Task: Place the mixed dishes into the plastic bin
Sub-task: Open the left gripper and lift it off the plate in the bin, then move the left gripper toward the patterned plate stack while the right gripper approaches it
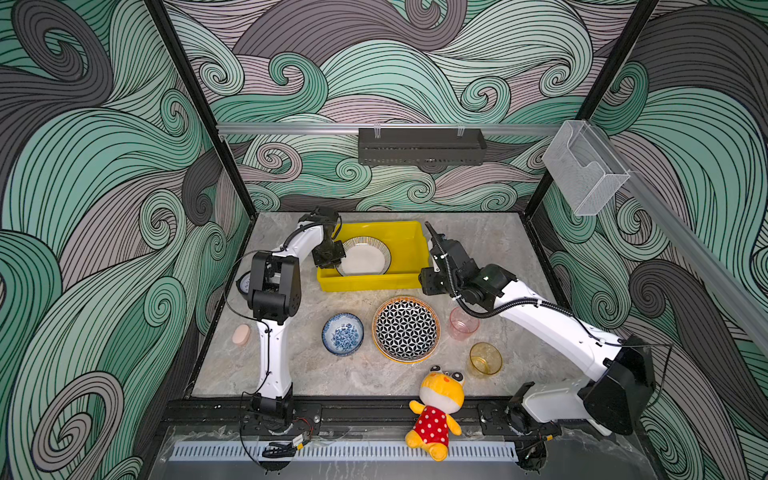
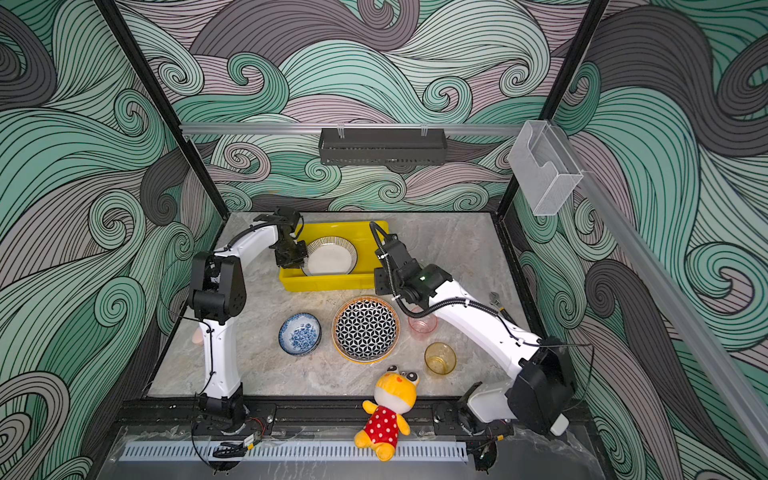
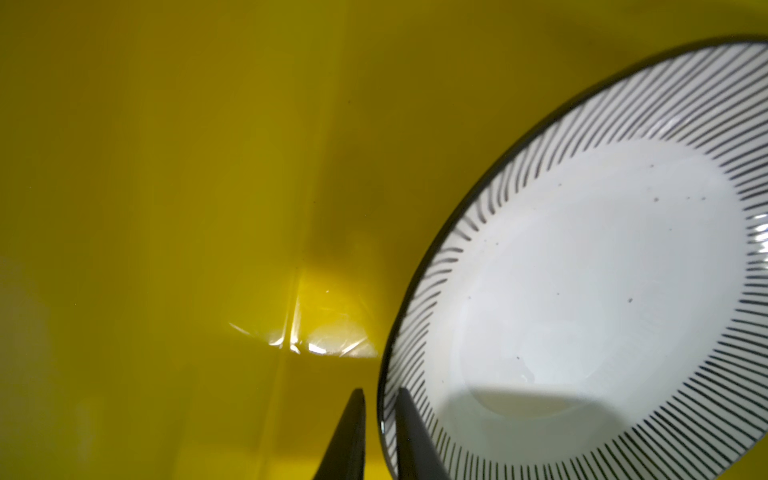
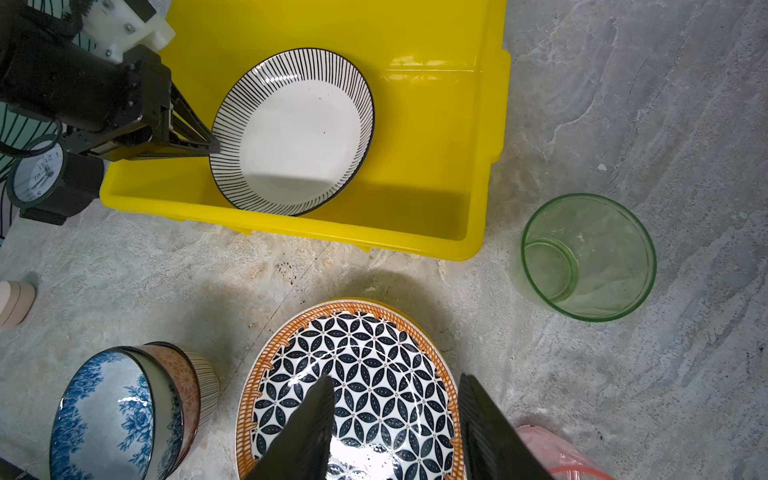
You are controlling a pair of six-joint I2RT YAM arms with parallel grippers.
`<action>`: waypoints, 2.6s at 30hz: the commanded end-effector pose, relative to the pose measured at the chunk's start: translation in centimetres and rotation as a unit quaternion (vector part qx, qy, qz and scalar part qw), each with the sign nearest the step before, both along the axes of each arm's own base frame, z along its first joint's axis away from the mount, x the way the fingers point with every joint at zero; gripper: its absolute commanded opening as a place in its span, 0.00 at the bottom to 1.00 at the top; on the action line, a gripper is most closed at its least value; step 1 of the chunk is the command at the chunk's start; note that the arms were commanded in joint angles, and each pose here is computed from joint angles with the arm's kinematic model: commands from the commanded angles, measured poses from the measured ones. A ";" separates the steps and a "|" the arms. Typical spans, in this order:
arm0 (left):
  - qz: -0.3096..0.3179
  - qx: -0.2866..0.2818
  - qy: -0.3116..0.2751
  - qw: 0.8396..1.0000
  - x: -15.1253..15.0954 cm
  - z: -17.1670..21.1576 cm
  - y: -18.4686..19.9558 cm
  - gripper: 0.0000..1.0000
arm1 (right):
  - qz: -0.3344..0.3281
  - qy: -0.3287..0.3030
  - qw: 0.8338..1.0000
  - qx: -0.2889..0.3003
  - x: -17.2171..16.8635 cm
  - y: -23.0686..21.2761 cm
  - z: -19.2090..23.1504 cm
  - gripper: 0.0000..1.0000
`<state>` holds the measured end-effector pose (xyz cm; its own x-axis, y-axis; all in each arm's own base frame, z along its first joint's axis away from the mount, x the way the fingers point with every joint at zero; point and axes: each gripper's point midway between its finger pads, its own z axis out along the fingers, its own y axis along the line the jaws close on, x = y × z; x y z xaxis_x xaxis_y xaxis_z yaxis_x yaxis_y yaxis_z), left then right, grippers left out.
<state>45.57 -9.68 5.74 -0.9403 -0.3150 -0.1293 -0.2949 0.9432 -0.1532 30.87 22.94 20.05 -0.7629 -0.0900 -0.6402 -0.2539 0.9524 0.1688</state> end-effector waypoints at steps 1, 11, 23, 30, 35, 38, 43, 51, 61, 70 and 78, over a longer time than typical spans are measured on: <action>-0.013 0.010 0.019 1.000 -0.8 0.2 -0.2 0.19 | -0.001 0.018 1.000 -0.004 -0.5 0.0 -0.7 0.50; -0.021 0.015 0.005 1.000 -0.6 1.7 -0.2 0.19 | 0.001 0.031 0.999 -0.015 -1.2 -0.4 -0.8 0.50; -0.041 0.016 -0.024 0.999 -0.9 4.9 -0.7 0.19 | 0.000 0.050 0.999 -0.020 -2.3 -1.1 -1.4 0.50; -0.063 0.027 -0.050 0.996 -1.8 7.6 -1.3 0.19 | -0.002 0.066 0.998 -0.023 -3.0 -1.3 -2.1 0.50; -0.076 0.030 -0.067 0.994 -2.9 9.7 -1.8 0.19 | -0.004 0.078 0.997 -0.029 -3.6 -1.5 -2.6 0.50; -0.089 0.028 -0.077 0.993 -3.8 10.7 -2.3 0.20 | -0.005 0.083 0.996 -0.034 -4.0 -1.7 -3.1 0.50; -0.115 0.022 -0.097 0.988 -5.8 12.3 -3.7 0.20 | -0.009 0.092 0.995 -0.044 -4.7 -2.1 -3.9 0.50; -0.159 -0.015 -0.114 0.981 -9.3 14.0 -6.1 0.22 | -0.015 0.097 0.994 -0.058 -5.4 -2.6 -4.8 0.50; -0.200 -0.057 -0.114 0.971 -13.1 13.6 -9.0 0.22 | -0.013 0.112 0.990 -0.085 -6.0 -2.6 -6.7 0.44; -0.261 -0.071 -0.104 0.957 -15.7 12.8 -11.6 0.23 | -0.016 0.116 0.984 -0.133 -6.0 -3.2 -8.2 0.38; -0.289 -0.080 -0.088 0.950 -17.7 11.3 -12.8 0.24 | -0.017 0.137 0.978 -0.159 -6.0 -3.3 -10.2 0.33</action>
